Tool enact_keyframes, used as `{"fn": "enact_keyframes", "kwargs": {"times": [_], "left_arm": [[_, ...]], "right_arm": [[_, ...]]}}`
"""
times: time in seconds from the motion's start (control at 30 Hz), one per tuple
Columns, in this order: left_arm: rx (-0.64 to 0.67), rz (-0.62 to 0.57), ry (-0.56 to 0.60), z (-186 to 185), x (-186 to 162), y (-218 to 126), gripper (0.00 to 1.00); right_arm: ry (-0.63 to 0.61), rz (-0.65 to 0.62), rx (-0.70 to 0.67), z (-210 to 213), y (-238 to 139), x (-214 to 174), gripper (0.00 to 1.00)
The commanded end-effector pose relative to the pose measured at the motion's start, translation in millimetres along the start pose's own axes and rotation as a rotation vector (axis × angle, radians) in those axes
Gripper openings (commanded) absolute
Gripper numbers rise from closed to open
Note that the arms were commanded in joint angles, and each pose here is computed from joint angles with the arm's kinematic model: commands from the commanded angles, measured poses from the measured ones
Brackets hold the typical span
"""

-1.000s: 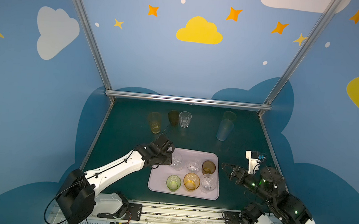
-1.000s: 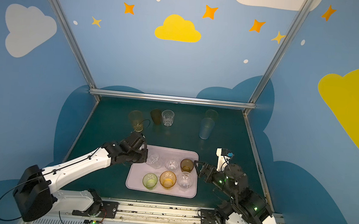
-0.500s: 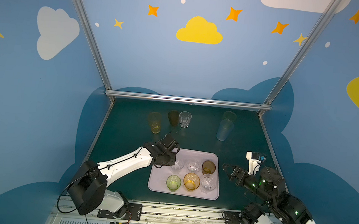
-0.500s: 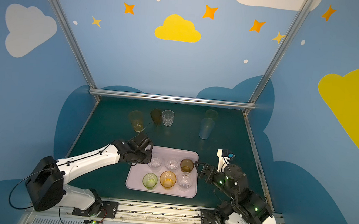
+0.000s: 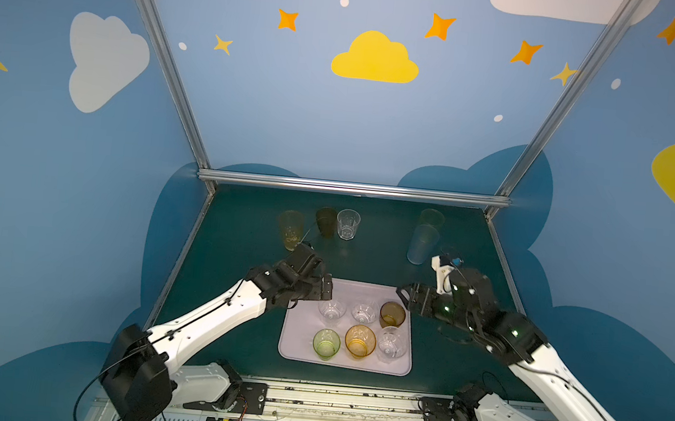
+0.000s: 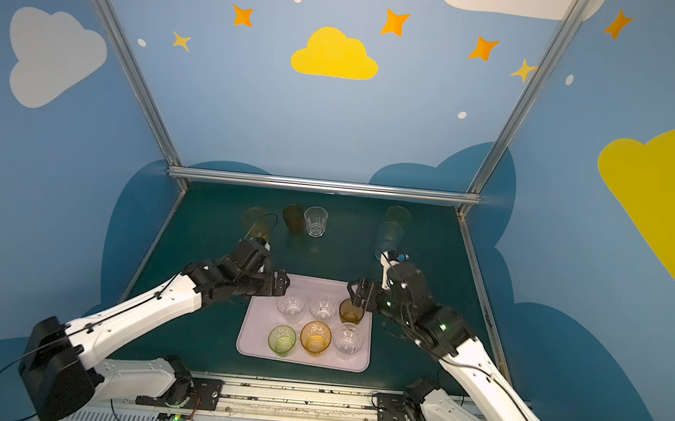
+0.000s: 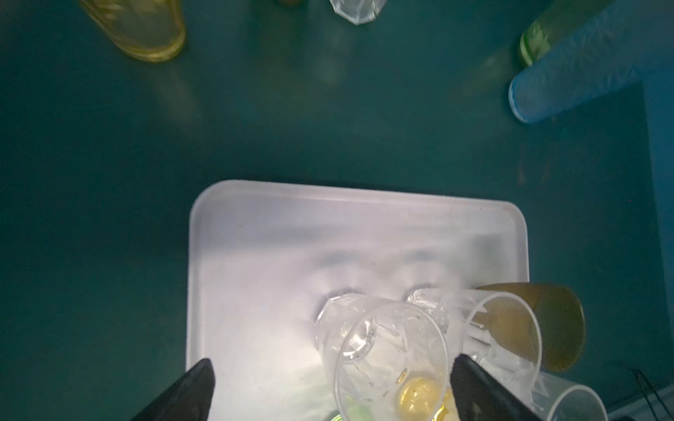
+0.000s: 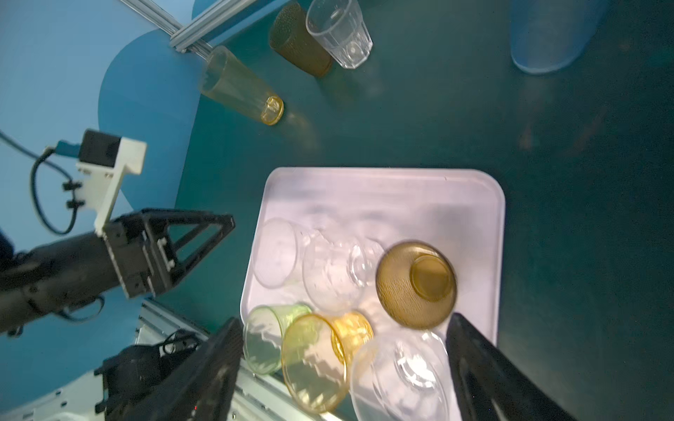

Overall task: Place the glasses into the tray
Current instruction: 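Close the right gripper on the far clear faceted glass rim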

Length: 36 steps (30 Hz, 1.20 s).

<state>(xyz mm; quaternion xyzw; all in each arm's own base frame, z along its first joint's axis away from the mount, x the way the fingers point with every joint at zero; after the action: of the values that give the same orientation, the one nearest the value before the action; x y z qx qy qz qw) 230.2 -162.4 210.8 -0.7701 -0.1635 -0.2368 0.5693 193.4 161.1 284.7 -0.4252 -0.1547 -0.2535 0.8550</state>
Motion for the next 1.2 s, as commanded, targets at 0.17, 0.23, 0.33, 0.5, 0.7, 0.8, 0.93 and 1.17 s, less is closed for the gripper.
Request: {"fn": "enact_keyframes", "kwargs": {"times": [0.17,0.23,0.33,0.5,0.7,0.8,0.93,1.17], "left_arm": [[-0.068,-0.084,-0.044,17,-15,-25,1.0],[-0.096,-0.11,-0.062,18,-19,-34,1.0],[-0.153,-0.143,-0.071,18,-24,-48,1.0],[-0.164,-0.14,-0.045,22,-33,-63,1.0],[-0.173,-0.131,-0.036,24,-39,-68,1.0],[-0.167,-0.127,-0.026,25,-40,-69,1.0],[-0.161,-0.121,-0.021,26,-42,-69,1.0],[-0.157,-0.109,-0.013,26,-44,-66,1.0]], "right_arm": [[-0.016,0.028,0.01,48,124,76,0.81],[0.0,0.043,0.012,52,155,88,0.8],[0.031,0.066,-0.023,50,199,101,0.75],[0.044,0.044,-0.036,49,240,115,0.55],[0.063,-0.007,-0.07,42,264,126,0.51],[0.064,-0.007,-0.07,41,275,128,0.45],[0.067,-0.014,-0.099,33,287,131,0.45],[0.08,-0.031,-0.137,23,299,138,0.44]]}}
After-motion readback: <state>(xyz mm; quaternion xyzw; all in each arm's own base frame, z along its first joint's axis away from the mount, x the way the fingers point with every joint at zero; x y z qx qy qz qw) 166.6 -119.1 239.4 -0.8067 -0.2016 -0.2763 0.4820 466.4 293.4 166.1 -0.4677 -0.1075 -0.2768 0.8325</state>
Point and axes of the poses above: each gripper's point midway between its finger pads, its own y axis out along the fingers, its own z axis along the line the jaws close on, x = y × z, the point moved 7 cm from there along -y, back along the fingers, and after that the axes turned 10 degrees about y, right-handed, at the moved point
